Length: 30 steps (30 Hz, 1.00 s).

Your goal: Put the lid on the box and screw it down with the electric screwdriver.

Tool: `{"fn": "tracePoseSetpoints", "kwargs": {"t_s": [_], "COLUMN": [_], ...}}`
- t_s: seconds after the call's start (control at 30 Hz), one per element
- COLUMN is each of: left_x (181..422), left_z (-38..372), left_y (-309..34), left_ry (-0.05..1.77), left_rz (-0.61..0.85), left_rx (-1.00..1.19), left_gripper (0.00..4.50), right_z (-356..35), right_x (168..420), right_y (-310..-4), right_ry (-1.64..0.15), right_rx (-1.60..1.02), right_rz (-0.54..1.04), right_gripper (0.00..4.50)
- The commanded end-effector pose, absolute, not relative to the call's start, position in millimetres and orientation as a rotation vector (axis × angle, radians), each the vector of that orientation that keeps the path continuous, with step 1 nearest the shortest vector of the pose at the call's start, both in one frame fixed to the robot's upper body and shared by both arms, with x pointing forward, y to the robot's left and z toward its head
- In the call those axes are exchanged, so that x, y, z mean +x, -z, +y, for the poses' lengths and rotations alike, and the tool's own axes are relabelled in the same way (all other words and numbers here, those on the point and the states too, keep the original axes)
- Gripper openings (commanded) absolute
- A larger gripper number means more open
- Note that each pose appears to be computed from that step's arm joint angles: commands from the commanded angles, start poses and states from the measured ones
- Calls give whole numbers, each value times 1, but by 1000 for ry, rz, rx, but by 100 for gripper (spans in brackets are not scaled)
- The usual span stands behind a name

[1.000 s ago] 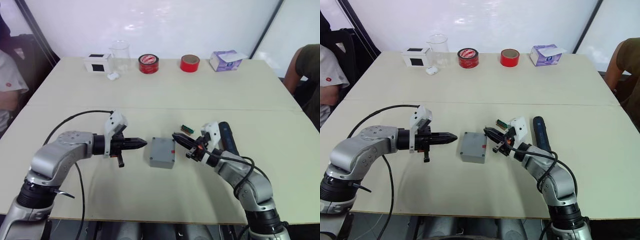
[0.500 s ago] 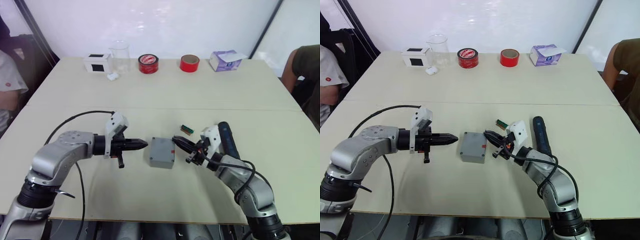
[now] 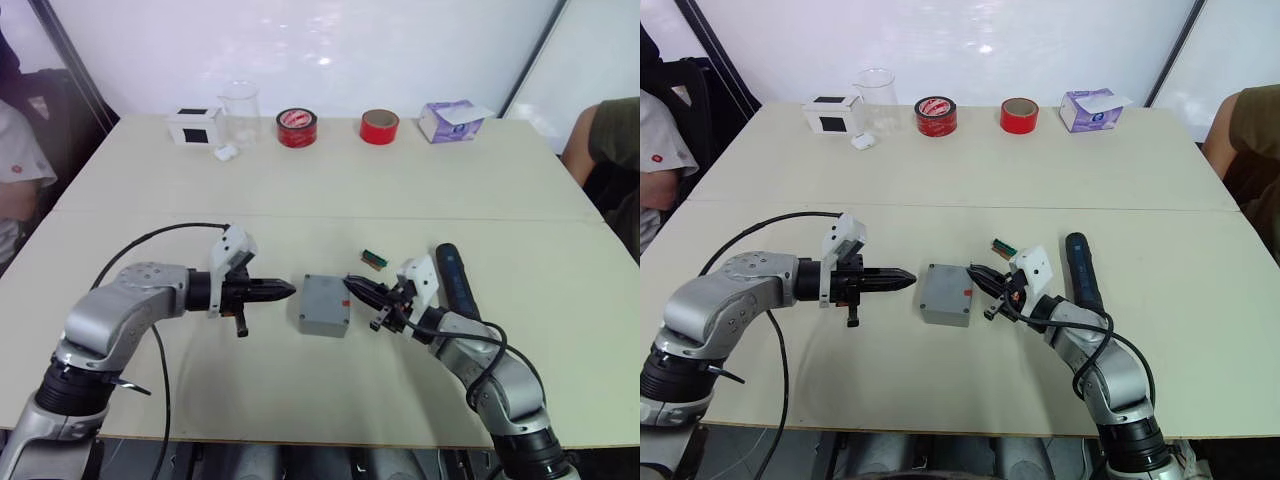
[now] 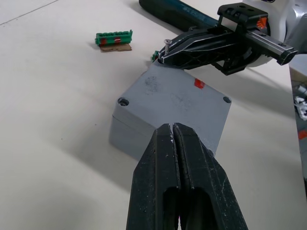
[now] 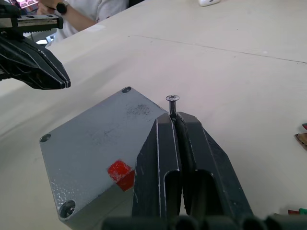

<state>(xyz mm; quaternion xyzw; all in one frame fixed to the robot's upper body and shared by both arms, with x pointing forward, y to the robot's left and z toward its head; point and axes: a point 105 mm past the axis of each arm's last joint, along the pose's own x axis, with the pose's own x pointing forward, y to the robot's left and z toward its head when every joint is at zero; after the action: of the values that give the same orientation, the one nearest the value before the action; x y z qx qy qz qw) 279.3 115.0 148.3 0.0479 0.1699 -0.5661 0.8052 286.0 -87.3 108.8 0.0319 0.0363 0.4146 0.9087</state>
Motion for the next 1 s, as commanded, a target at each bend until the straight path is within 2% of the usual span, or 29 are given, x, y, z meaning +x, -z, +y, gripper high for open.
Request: {"fn": "tracePoseSetpoints", "kwargs": {"t_s": [0.03,0.63,1.0], "left_x": [280,278,276], "left_z": [117,115,110], "left_y": [-154,-154,-161], "left_ry": [1212,1216,1217], "left_rz": [337,336,331], "left_rx": [129,133,136], "left_gripper": [0,0,0], "right_z": [-86,-80,-82], "right_x": [286,287,287], "right_y": [-111,-122,-116], "right_ry": [-861,-868,-863], "right_rx": [53,82,64], "right_rz": [57,11,32], "right_gripper": [8,8,8]}}
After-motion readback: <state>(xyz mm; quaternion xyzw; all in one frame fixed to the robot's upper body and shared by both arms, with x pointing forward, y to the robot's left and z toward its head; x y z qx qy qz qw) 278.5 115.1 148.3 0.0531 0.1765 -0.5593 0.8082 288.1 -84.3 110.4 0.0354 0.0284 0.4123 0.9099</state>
